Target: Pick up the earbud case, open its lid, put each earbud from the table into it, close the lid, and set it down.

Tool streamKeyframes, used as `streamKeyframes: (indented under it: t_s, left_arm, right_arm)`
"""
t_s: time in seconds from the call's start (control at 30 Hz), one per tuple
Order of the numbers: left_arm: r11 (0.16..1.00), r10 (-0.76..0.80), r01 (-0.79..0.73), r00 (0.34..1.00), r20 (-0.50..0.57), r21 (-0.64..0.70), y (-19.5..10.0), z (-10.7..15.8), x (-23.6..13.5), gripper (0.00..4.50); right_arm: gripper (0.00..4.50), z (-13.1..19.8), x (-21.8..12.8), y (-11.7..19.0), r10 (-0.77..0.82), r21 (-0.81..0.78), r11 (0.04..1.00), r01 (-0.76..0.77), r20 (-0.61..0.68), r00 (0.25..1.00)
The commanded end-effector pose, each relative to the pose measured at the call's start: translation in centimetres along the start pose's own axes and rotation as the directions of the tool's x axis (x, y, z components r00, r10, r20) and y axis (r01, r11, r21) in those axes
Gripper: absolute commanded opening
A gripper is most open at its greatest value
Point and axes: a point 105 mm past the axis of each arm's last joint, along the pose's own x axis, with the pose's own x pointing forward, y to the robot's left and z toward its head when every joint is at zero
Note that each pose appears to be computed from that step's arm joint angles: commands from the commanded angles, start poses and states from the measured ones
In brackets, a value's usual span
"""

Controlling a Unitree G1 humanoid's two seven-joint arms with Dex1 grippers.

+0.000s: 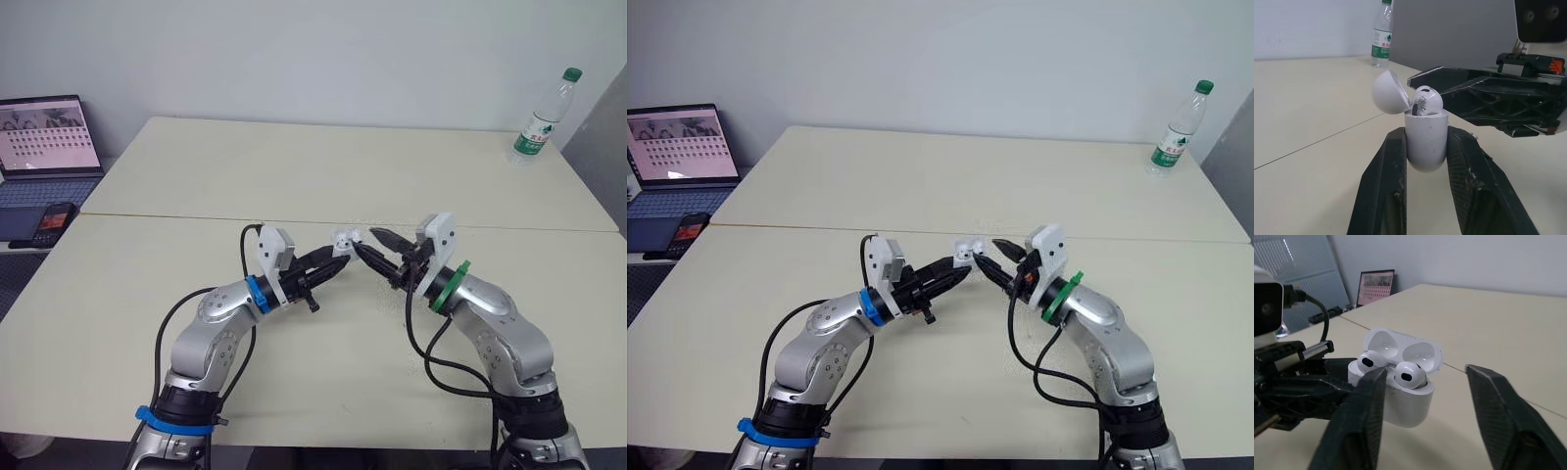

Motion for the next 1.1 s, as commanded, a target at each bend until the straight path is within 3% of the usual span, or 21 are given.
streamKeyframes:
  t_s: [0.03, 0.13, 0.27, 0.5, 0.57, 1.1]
  left_arm:
    - [0.999, -0.027, 0.024, 0.998, 0.065, 0.043, -0.7, 2.0, 0.1, 0.79]
    - [0.999, -0.048, 0.047, 0.997, 0.064, 0.028, -1.1, 1.8, 0.0, 0.79]
    - [0.988, -0.151, 0.154, 0.985, 0.08, -0.032, -2.5, 2.0, -0.2, 0.79]
    - [0.908, -0.379, 0.386, 0.923, 0.071, -0.164, -5.0, 1.9, -1.1, 0.79]
    - [0.889, -0.415, 0.421, 0.907, 0.072, -0.181, -5.3, 2.0, -1.3, 0.79]
    - [0.846, -0.479, 0.479, 0.876, 0.061, -0.234, -6.0, 2.0, -1.7, 0.79]
  right_arm:
    - [4.07, 3.4, -0.8, 0.8, 0.066, 0.057, 0.996, -0.071, 0.095, 0.993]
    - [4.07, 4.7, -1.8, -0.6, 0.058, 0.131, 0.989, -0.071, 0.096, 0.994]
    - [4.07, 5.6, -3.4, -0.8, 0.18, 0.283, 0.939, -0.194, 0.075, 0.981]
    - [4.07, 2.1, -5.9, -2.7, 0.308, 0.352, 0.909, -0.223, -0.208, 0.928]
    - [4.07, 1.4, -5.7, -3.0, 0.325, 0.358, 0.905, -0.228, -0.238, 0.915]
    - [4.07, 2.3, -4.0, -1.1, 0.473, 0.352, 0.855, -0.382, -0.221, 0.853]
